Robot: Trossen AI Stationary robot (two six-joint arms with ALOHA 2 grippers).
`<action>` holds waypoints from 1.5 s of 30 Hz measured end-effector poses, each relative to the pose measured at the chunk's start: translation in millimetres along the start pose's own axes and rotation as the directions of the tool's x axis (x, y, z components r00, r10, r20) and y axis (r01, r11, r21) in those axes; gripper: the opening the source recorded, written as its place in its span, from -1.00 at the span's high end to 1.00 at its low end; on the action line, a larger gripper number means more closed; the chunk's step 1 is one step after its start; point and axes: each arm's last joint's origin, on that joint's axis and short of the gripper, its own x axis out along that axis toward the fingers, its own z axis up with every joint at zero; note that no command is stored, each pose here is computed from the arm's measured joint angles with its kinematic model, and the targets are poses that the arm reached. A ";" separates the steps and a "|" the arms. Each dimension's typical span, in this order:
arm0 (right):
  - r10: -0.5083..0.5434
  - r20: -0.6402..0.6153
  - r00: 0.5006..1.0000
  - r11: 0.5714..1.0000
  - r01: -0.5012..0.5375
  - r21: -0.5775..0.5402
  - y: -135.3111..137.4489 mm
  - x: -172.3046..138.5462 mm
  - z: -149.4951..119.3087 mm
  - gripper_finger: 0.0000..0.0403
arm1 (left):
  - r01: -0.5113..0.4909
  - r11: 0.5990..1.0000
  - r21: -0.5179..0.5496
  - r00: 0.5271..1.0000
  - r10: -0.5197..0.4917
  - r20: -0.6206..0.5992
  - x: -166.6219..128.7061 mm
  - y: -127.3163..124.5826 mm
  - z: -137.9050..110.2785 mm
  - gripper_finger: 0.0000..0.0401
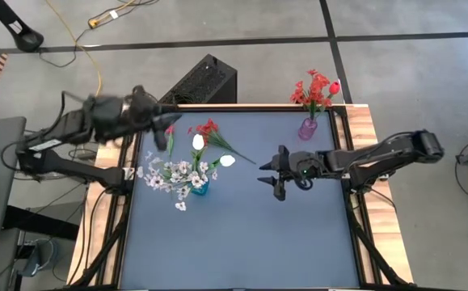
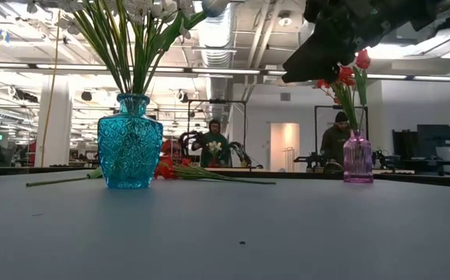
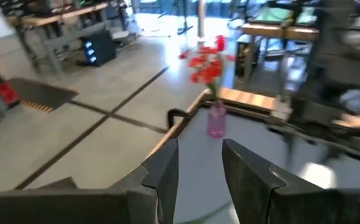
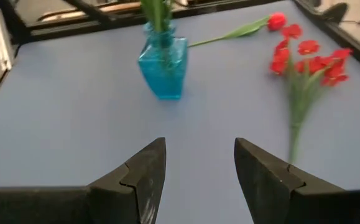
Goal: Sort flowers into vase by color
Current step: Put the top left red flower into the purple vase
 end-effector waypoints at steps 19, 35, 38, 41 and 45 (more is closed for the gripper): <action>0.063 -0.086 0.994 0.974 -0.080 -0.211 48.4 5.2 -25.6 -0.08 | -0.536 0.814 -0.223 0.620 0.200 -0.759 97.3 141.3 -106.0 0.44; 0.104 -0.140 0.985 0.957 -0.137 -0.255 64.3 -2.3 -35.7 -0.08 | -0.589 0.731 -0.344 0.487 -0.018 -0.873 92.7 105.1 -251.6 0.44; 0.103 -0.140 0.985 0.960 -0.135 -0.243 64.2 -2.3 -35.7 -0.08 | -0.580 0.743 -0.334 0.463 -0.037 -0.886 90.9 97.7 -266.2 0.44; 0.105 -0.140 0.984 0.960 -0.137 -0.244 64.8 -2.5 -35.9 -0.08 | -0.576 0.748 -0.329 0.467 -0.030 -0.884 91.1 93.4 -276.3 0.41; 0.108 -0.141 0.984 0.959 -0.141 -0.245 65.5 -2.9 -36.1 -0.08 | -0.555 0.745 -0.370 0.504 -0.052 -0.862 93.7 85.9 -288.6 0.30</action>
